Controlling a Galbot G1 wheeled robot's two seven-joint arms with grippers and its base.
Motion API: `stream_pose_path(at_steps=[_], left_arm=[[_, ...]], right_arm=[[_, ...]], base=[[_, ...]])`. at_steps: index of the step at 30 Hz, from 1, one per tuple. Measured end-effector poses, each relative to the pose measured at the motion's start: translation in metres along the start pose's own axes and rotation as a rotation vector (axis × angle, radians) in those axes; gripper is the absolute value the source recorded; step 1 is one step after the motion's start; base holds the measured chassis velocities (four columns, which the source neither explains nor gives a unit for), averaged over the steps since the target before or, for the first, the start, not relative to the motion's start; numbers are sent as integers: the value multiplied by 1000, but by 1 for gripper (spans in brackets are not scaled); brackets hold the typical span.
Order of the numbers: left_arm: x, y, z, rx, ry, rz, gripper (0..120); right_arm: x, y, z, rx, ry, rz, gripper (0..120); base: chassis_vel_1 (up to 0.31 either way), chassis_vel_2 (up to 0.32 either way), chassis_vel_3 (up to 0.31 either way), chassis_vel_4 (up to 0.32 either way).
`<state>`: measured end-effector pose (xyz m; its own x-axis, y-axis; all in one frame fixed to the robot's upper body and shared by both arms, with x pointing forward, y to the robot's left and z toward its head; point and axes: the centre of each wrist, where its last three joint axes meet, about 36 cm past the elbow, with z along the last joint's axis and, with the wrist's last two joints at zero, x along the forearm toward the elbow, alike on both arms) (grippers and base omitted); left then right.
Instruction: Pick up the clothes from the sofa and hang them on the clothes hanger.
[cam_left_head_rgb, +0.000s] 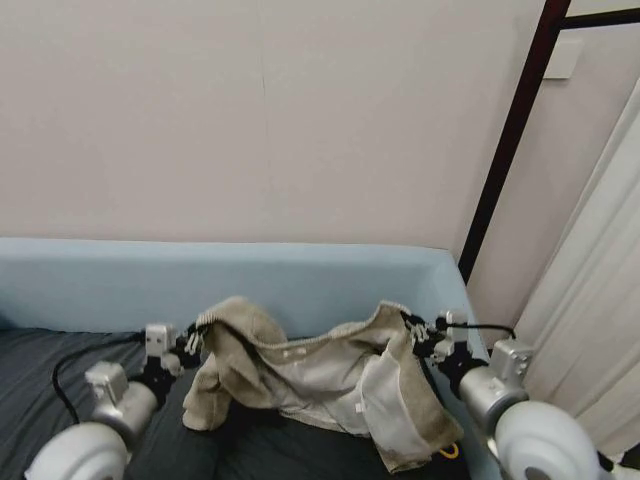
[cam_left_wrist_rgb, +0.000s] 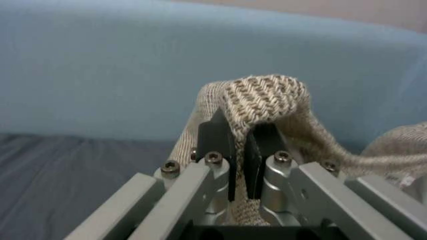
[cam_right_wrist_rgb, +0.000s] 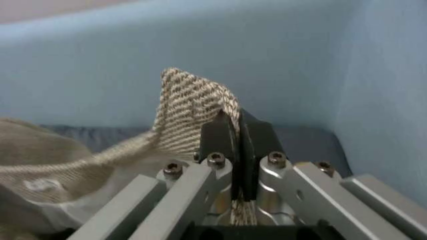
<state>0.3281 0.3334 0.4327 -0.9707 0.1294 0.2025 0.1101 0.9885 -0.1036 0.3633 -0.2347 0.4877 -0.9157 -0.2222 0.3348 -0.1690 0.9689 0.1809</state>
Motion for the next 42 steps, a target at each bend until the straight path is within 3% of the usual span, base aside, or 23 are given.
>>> stream_pose_path(at_steps=[2,5,9,14,18,21,22,25,27,30,35,42], left_arm=[[14,3,6,7,8,-17,3],[33,1,-3,9,-20,-24,3],[65,-17,-48,-1,-110,-20,3],[78,-29,-69,2,-108,-18,3],[53,-8,-50,14,-64,-81,3],[5,9,-19,52,10,-112,3],[5,9,-19,52,10,-112,3],[-43,4,3,83,45,-87,3],[-54,2,11,90,60,-84,3],[-88,-4,53,86,131,-91,3],[-108,-4,80,81,159,-116,3],[-104,13,81,83,149,-157,3]], right_arm=[[11,-1,5,-4,15,10,0],[34,11,-8,-13,3,-11,0],[83,39,-47,0,14,-22,0],[92,38,-59,-3,44,49,0],[75,32,-58,-32,23,46,0],[11,3,-27,-79,19,60,0],[11,3,-27,-79,19,60,0],[-44,-10,18,-97,59,64,0],[-55,-9,29,-97,71,63,0],[-93,-4,78,-92,137,68,0],[-125,1,115,-73,183,94,0],[-135,-1,128,-24,190,92,0]], base=[[0,0,0,0],[0,0,0,0],[0,0,0,0],[0,0,0,0],[0,0,0,0],[0,0,0,0],[0,0,0,0],[0,0,0,0],[0,0,0,0],[0,0,0,0],[0,0,0,0],[0,0,0,0]])
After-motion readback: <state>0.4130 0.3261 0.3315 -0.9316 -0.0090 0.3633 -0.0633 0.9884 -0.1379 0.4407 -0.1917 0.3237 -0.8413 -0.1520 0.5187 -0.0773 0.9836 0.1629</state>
